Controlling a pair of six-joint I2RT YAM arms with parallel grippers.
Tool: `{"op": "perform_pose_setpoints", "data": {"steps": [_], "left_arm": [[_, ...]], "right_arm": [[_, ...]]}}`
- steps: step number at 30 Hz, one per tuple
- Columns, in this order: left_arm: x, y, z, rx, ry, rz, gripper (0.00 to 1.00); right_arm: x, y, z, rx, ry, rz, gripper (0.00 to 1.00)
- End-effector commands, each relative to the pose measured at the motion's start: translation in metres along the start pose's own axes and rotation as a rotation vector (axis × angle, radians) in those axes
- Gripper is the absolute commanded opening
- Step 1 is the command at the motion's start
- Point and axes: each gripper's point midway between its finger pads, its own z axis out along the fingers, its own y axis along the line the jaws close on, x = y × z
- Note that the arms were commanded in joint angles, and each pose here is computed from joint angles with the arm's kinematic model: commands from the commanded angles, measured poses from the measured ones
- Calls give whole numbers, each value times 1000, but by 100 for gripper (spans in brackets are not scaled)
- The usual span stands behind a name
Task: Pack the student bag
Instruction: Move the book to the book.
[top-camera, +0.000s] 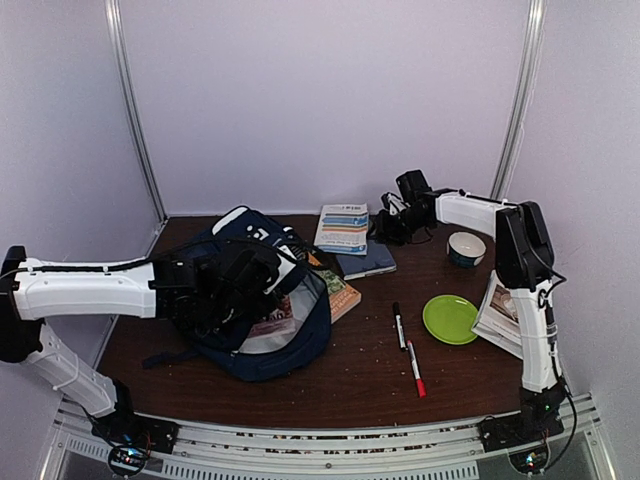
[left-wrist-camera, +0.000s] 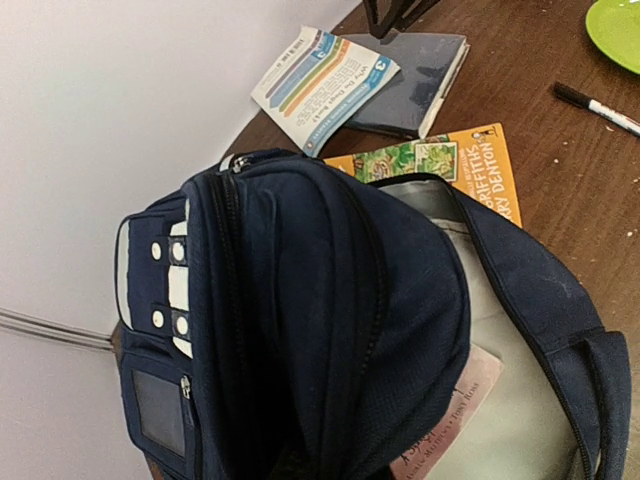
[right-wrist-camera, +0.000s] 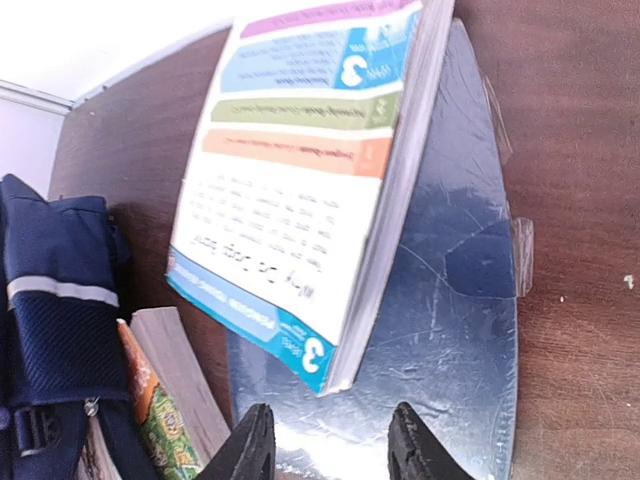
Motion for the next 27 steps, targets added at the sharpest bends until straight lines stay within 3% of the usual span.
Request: {"op": "perform_pose_setpoints", "data": {"steps": [1,10,27], "left_arm": [[-21,-14,-14,97,-78,-150,0],[2,-1,-24,60,-62,-215,0],[-3,-10,-20,97,-45,-201,0]], "right_arm": [[9,-7,13,13,41,20,40],[9,-4,34,-37,52,73,32],[4,25,45,-229,51,196,30]]}}
